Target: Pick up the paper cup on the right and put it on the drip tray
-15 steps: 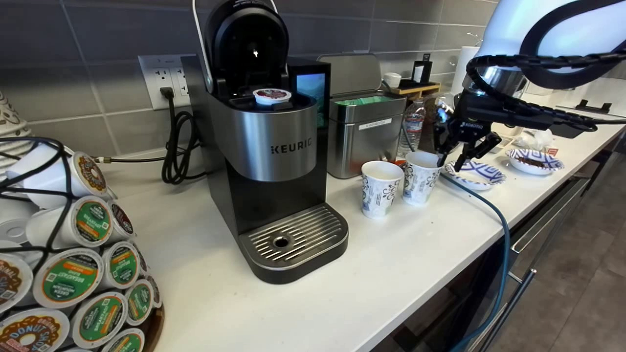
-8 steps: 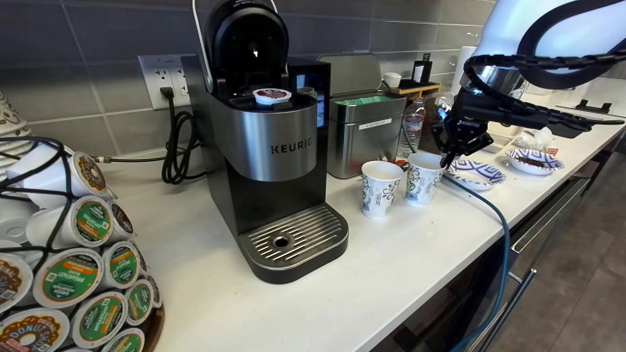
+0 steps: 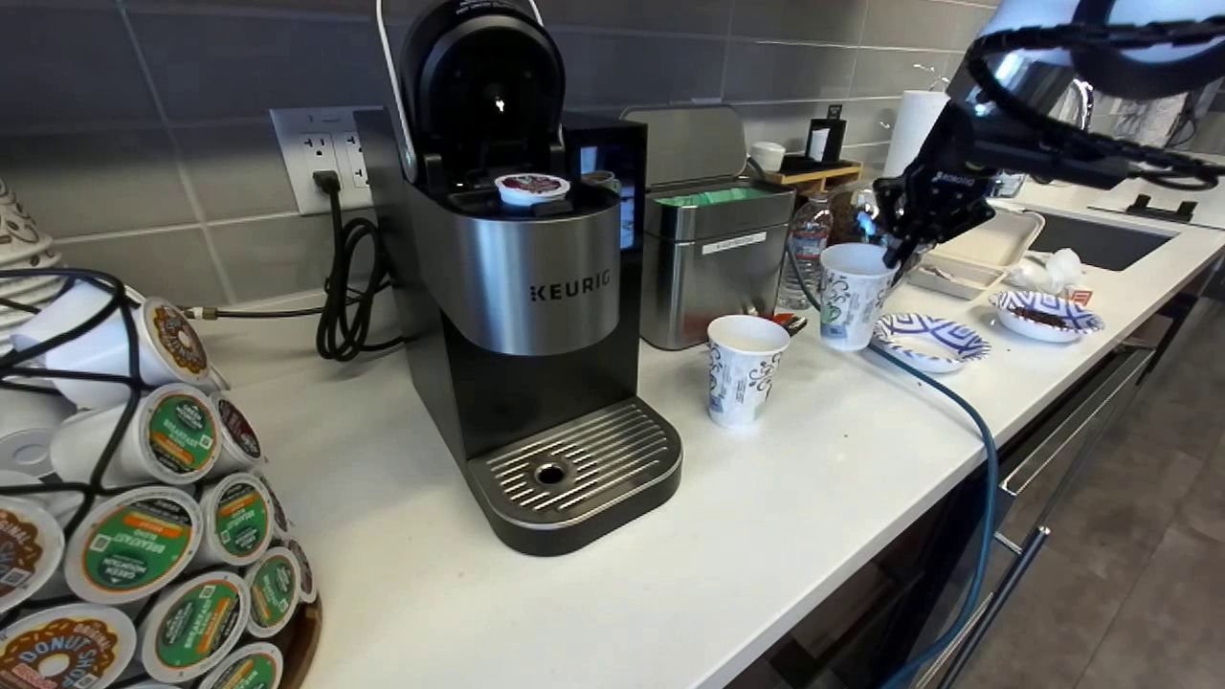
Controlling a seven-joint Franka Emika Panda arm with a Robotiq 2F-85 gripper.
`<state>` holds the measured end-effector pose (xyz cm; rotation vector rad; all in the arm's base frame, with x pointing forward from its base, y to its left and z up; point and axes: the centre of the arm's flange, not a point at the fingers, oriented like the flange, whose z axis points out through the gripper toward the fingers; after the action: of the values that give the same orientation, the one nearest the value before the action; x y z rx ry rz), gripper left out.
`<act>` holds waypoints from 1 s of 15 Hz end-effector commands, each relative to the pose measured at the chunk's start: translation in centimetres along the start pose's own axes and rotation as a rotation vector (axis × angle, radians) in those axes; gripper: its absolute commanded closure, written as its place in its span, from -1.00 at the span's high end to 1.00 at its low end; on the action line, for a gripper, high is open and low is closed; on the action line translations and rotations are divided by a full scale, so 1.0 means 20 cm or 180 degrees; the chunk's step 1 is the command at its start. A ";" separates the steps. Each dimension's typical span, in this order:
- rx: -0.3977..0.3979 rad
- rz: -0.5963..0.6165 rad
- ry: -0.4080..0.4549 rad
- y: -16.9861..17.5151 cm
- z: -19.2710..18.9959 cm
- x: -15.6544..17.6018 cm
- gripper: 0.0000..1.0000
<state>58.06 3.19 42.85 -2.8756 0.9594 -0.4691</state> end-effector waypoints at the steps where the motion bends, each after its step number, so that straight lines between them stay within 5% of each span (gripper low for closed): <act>1: 0.0496 -0.0366 0.0161 0.16 -0.36 -0.06 -0.98; 7: 0.1187 -0.1149 0.0154 -0.02 -0.80 -0.25 -0.98; 13: 0.1369 -0.2147 -0.0293 -0.33 -0.97 -0.58 -0.98; 15: 0.1302 -0.1960 -0.0164 -0.31 -0.95 -0.57 -0.93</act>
<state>47.05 15.41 58.88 -2.7178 -0.0621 -0.5428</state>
